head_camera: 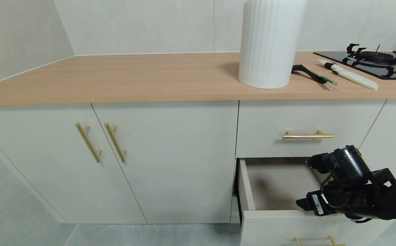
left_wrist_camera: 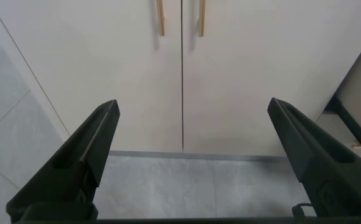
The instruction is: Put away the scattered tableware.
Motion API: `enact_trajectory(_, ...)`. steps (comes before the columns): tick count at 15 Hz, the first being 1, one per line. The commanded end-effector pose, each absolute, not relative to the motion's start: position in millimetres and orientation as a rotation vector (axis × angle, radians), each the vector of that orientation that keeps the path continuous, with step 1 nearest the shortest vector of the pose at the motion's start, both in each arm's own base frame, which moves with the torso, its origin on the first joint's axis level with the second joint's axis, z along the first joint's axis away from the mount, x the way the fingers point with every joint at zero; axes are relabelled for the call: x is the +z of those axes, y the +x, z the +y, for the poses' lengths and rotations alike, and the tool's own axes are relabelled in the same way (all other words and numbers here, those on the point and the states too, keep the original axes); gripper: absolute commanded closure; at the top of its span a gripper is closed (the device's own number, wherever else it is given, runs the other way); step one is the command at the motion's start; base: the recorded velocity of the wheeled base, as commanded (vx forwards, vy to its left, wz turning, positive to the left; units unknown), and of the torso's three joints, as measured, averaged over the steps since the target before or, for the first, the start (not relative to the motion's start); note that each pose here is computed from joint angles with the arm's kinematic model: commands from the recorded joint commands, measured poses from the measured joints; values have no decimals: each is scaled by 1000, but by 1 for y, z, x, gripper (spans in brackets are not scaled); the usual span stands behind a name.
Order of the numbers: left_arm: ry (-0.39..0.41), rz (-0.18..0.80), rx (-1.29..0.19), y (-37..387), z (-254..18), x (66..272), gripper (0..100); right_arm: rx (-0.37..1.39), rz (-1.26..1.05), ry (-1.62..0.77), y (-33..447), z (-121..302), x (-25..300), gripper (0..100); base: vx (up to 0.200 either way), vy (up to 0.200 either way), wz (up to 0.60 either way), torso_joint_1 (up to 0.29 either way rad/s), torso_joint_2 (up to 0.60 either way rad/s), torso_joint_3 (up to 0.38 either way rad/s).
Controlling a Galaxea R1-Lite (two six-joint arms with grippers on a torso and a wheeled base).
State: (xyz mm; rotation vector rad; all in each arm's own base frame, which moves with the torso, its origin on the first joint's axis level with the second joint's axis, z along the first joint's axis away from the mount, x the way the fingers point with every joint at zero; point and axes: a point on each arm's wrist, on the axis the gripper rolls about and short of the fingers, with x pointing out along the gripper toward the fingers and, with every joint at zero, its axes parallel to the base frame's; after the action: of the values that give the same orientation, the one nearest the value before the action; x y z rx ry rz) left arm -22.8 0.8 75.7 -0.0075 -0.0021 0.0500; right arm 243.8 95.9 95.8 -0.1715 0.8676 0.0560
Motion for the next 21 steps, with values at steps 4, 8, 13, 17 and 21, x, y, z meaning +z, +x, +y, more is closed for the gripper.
enact_trajectory(4,-8,-3,51,-23,1,76,0,63,1043,-241,232,97,102,0,0,0,0,0,0,0)
enact_trajectory(8,-8,-3,51,-23,1,76,0,90,1137,-269,224,98,101,0,0,0,0,0,0,0)
enact_trajectory(13,-8,-3,51,-23,1,76,0,99,1265,-339,210,100,98,0,0,0,0,0,0,0)
enact_trajectory(17,-8,-3,51,-23,1,76,0,124,1361,-405,196,103,95,0,0,0,0,0,0,0)
enact_trajectory(21,-8,-3,51,-23,1,76,0,142,1419,-454,188,107,92,0,0,0,0,0,0,0)
